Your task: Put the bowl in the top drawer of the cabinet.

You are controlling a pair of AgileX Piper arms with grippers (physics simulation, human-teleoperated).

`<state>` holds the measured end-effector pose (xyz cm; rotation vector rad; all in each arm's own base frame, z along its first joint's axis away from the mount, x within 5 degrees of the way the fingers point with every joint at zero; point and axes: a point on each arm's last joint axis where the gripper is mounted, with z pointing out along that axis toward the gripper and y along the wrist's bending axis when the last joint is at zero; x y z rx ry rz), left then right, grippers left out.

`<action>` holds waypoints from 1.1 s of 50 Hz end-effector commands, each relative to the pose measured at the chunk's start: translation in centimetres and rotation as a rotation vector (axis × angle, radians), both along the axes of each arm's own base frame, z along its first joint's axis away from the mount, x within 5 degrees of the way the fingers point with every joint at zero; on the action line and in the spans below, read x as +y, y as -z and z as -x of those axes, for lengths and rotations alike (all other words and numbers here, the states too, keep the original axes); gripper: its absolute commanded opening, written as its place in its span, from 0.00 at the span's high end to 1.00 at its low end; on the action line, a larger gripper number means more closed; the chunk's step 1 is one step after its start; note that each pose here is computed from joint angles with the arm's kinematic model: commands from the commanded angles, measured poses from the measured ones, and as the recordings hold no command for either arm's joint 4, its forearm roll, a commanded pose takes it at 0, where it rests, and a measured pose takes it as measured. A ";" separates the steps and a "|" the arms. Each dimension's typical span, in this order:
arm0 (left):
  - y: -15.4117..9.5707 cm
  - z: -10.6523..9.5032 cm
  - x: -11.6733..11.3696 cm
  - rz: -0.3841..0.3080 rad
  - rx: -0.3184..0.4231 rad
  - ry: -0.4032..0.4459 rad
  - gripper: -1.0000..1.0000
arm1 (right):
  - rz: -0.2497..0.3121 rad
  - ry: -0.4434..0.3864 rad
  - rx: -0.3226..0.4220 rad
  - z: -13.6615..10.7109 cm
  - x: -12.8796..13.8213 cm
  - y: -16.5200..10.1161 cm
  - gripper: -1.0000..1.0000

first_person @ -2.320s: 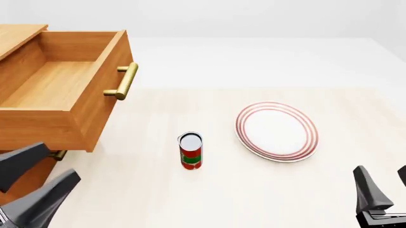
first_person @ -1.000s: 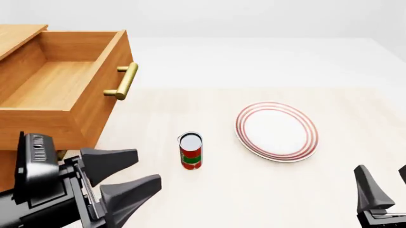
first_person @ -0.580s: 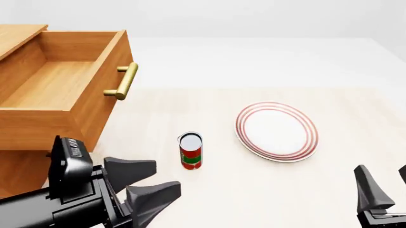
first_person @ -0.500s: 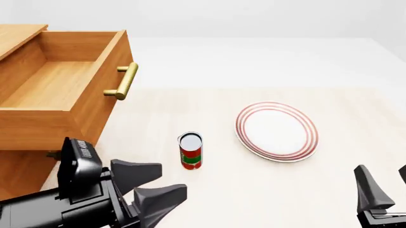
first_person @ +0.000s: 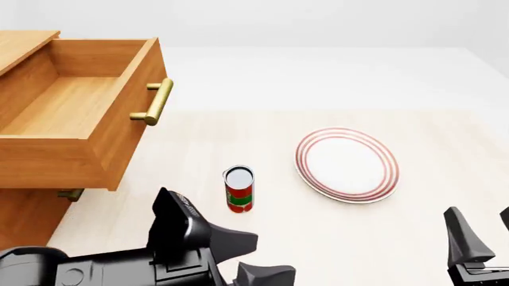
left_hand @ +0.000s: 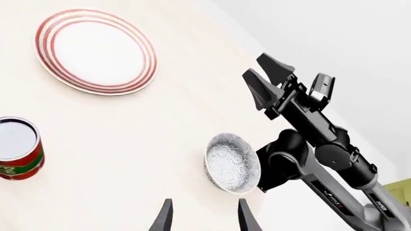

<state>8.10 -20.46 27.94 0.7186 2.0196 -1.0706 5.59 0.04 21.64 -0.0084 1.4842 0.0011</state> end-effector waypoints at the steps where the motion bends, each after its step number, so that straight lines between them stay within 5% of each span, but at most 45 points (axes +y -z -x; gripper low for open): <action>1: 0.8 0.3 -1.4 -0.013 0.032 0.022 0.00 | 0.000 0.000 0.000 0.0 0.0 0.0 0.00; 55: 4.2 0.7 -5.4 -0.013 0.186 0.018 0.00 | 0.000 0.000 0.000 0.0 0.0 0.0 0.00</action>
